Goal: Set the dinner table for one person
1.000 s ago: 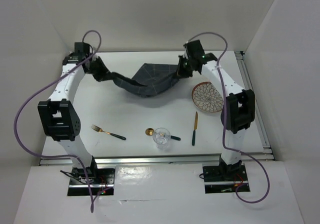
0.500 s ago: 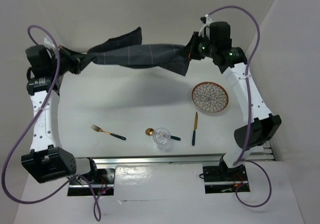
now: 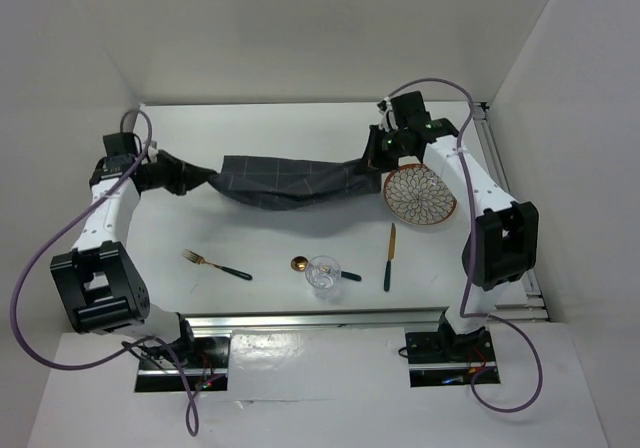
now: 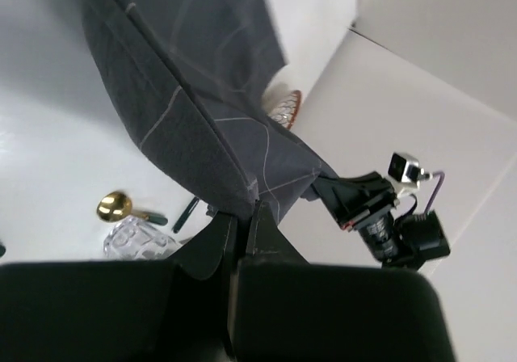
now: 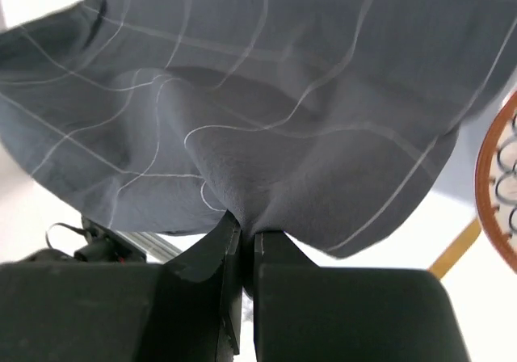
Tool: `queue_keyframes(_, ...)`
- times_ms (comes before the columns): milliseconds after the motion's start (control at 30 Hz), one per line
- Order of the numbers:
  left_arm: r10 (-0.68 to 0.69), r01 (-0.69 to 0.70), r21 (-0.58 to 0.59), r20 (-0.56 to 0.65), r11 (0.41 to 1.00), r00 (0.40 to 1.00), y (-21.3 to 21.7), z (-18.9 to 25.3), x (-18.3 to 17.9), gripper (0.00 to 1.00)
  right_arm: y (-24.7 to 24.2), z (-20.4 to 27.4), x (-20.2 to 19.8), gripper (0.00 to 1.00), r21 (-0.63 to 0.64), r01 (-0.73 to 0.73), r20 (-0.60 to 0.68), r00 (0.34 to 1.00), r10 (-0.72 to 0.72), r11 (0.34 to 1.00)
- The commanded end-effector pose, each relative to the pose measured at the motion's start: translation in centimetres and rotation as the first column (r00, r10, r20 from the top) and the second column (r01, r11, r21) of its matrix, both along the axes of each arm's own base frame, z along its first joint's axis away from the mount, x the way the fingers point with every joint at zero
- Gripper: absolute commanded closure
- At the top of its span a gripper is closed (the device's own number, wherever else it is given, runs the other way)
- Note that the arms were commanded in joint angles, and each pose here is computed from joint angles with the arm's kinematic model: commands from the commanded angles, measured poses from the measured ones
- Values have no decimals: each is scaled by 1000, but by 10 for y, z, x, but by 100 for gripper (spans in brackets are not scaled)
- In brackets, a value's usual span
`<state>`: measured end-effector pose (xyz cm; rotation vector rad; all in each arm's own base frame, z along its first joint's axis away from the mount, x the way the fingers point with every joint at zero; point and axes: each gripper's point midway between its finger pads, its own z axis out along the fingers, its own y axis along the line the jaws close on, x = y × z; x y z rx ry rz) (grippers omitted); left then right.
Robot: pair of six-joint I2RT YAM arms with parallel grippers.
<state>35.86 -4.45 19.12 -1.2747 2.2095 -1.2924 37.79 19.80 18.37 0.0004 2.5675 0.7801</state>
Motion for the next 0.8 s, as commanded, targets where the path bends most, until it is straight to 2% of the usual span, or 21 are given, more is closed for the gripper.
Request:
queue_keyframes(0,-75,56,79,273,995,959,2,78,15,100,6,83,15,100,51,-5,211,977,-6,999)
queue_keyframes(67,-79,52,92,324,994,943,5,99,19,100,5,99,15,100,52,-12,237,972,-1,999)
queue_keyframes(133,-90,31,137,454,990,887,7,143,17,100,4,129,13,100,70,-16,297,955,-6,997)
queue_keyframes(233,-78,-19,167,556,986,827,14,183,12,100,6,153,-2,100,103,-23,329,944,-12,994)
queue_keyframes(367,-81,-36,174,620,984,781,18,214,5,100,-3,174,-17,100,108,3,373,927,-44,994)
queue_keyframes(400,-56,-55,162,607,985,792,20,215,6,100,-4,180,-18,100,110,3,380,924,-44,994)
queue_keyframes(433,-50,-64,155,632,986,773,21,223,8,100,-4,186,-14,100,107,12,389,920,-53,994)
queue_keyframes(567,-56,-60,154,650,986,757,25,235,22,100,-7,212,-1,100,100,16,438,897,-58,995)
queue_keyframes(767,-30,-96,162,635,982,772,43,232,57,100,0,217,44,100,122,-9,458,887,-49,992)
